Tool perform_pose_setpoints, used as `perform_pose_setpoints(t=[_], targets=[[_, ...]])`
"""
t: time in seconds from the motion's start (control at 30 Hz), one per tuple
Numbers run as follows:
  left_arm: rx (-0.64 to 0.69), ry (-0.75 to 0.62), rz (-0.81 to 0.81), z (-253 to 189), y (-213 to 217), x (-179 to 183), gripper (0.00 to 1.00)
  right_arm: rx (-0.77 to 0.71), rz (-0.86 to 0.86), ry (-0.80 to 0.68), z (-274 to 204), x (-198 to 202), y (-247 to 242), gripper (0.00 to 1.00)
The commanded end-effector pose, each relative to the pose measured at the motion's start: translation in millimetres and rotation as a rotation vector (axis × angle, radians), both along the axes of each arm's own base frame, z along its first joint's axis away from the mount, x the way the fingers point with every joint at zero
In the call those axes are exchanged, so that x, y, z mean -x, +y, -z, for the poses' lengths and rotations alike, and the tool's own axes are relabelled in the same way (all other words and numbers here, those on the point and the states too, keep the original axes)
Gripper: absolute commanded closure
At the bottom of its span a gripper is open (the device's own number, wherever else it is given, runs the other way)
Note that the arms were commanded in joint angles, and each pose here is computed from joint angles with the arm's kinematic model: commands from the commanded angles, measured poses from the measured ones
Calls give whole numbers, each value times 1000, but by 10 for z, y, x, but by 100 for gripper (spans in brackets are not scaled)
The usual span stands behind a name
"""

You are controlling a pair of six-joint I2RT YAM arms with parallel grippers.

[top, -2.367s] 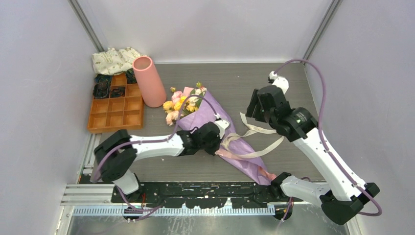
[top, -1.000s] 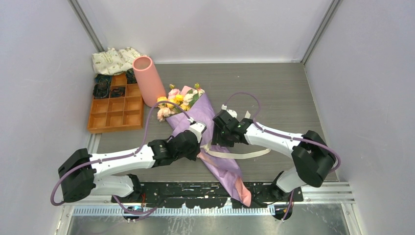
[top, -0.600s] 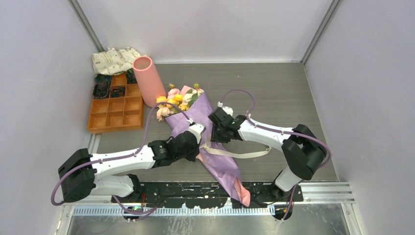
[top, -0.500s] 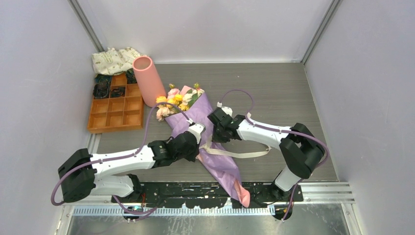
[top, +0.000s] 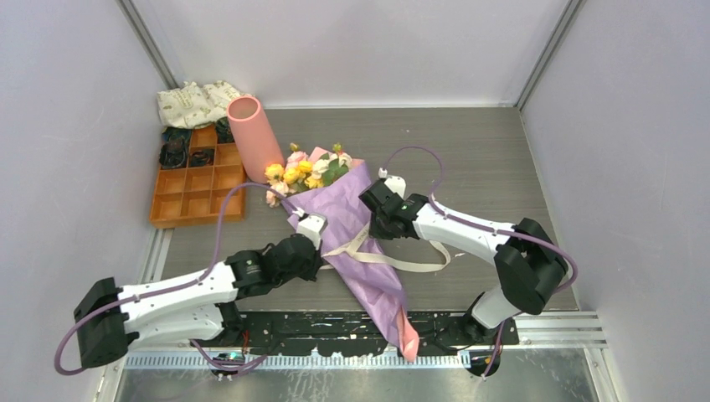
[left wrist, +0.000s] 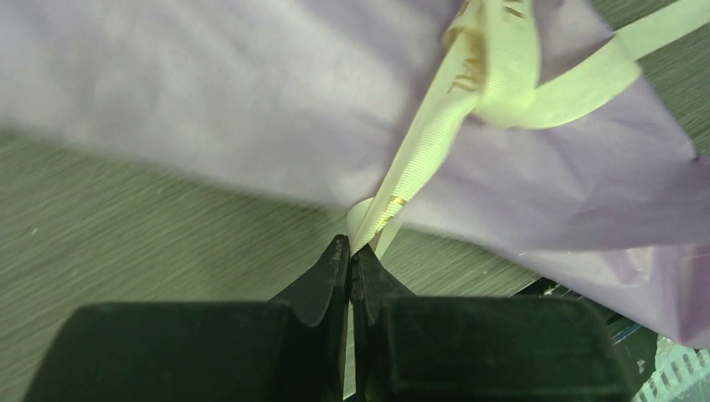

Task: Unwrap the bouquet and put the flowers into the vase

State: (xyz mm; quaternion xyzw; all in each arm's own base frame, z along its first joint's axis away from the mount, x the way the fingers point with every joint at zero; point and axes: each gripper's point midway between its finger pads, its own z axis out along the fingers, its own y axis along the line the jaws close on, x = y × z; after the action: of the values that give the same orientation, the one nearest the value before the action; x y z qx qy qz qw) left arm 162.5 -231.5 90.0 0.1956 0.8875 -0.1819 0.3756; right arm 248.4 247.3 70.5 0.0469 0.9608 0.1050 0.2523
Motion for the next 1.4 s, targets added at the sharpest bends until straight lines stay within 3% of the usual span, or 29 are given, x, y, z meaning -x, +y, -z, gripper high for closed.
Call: perform_pose_setpoints(t=[0.0, 0.4, 0.83, 0.93, 1.07, 1.23, 1.37], targets=[[-5, -25, -116, -25, 348, 9, 95, 15, 90, -66, -207, -110, -206, 89], [87, -23, -230, -294, 755, 163, 94, 97, 231, -4, -60, -130, -725, 87], [323, -150, -458, -1213, 1527, 256, 90, 154, 297, 33, 39, -119, -1004, 85], [331, -146, -460, -1184, 1519, 256, 90, 38, 186, -48, -247, -152, -717, 79], [296, -122, -451, -1119, 1424, 237, 91, -5, 24, -112, -587, -41, -303, 67], [303, -100, -328, -1160, 1059, 214, 88, -63, -137, -61, -556, 274, 201, 59], [300, -83, -190, -1099, 661, 195, 80, -121, -199, 4, -377, 454, 479, 53]])
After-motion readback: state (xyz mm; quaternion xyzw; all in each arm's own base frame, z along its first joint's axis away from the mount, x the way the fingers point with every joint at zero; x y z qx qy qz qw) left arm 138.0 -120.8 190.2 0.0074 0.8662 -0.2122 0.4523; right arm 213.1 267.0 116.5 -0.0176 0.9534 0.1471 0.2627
